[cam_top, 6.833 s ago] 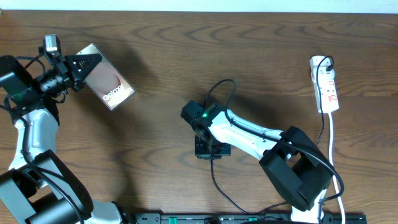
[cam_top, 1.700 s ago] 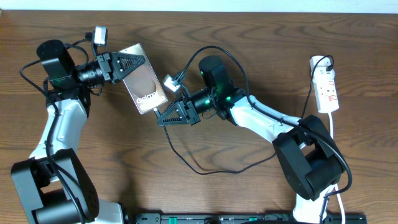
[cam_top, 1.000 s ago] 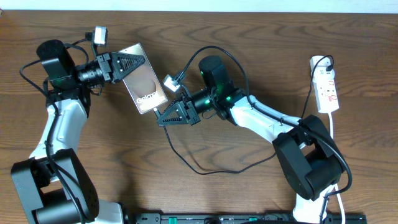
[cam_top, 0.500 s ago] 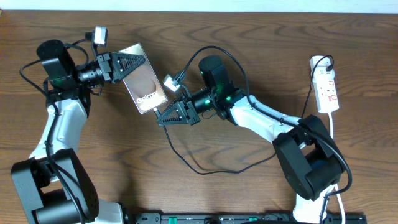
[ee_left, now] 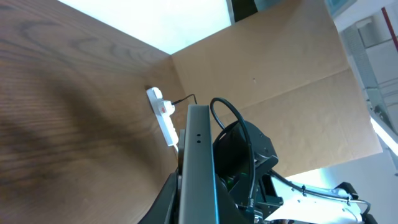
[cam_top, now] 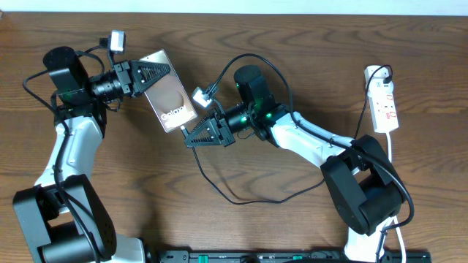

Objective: Plug charger to phone and switch on socket
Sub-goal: 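Align the held plug with the phone's bottom port using the right gripper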

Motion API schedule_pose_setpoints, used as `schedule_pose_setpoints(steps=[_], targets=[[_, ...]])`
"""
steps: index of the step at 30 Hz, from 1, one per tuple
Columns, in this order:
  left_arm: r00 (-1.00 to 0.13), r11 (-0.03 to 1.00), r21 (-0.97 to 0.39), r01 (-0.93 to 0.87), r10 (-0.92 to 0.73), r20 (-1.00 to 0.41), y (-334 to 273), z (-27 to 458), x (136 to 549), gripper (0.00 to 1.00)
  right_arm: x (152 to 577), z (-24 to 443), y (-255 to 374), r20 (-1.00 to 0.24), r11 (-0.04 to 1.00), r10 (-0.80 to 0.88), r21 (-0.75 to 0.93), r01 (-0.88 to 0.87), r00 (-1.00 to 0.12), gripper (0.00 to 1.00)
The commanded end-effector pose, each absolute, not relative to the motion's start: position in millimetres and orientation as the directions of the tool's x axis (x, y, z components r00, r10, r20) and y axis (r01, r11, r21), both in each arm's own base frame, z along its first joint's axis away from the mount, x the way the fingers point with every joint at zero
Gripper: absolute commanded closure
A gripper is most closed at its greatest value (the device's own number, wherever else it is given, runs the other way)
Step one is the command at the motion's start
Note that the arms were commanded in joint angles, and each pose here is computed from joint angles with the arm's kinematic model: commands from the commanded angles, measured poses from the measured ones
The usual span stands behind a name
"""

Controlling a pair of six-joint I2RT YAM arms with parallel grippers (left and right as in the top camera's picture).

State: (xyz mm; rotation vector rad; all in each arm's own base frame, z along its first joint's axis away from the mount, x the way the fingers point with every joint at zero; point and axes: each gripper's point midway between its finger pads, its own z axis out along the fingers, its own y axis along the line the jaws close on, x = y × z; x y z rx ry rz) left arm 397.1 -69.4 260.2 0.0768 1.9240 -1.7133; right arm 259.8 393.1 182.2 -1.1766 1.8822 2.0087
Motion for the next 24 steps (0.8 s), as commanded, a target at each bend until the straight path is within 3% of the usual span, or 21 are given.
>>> schedule_pose_setpoints(steps=[1, 24], targets=[[-0.854, 0.17, -0.908, 0.383, -0.31, -0.418, -70.6, 261.8, 395.6, 0.92, 259.9, 182.8, 394.1, -0.635, -0.215, -0.39, 0.767, -0.605, -0.667, 0.99], [-0.854, 0.165, -0.905, 0.392, -0.3, -0.425, -71.3, 262.7, 393.8, 0.92, 267.4, 182.8, 388.9, -0.633, -0.203, -0.378, 0.769, -0.606, -0.676, 0.99]])
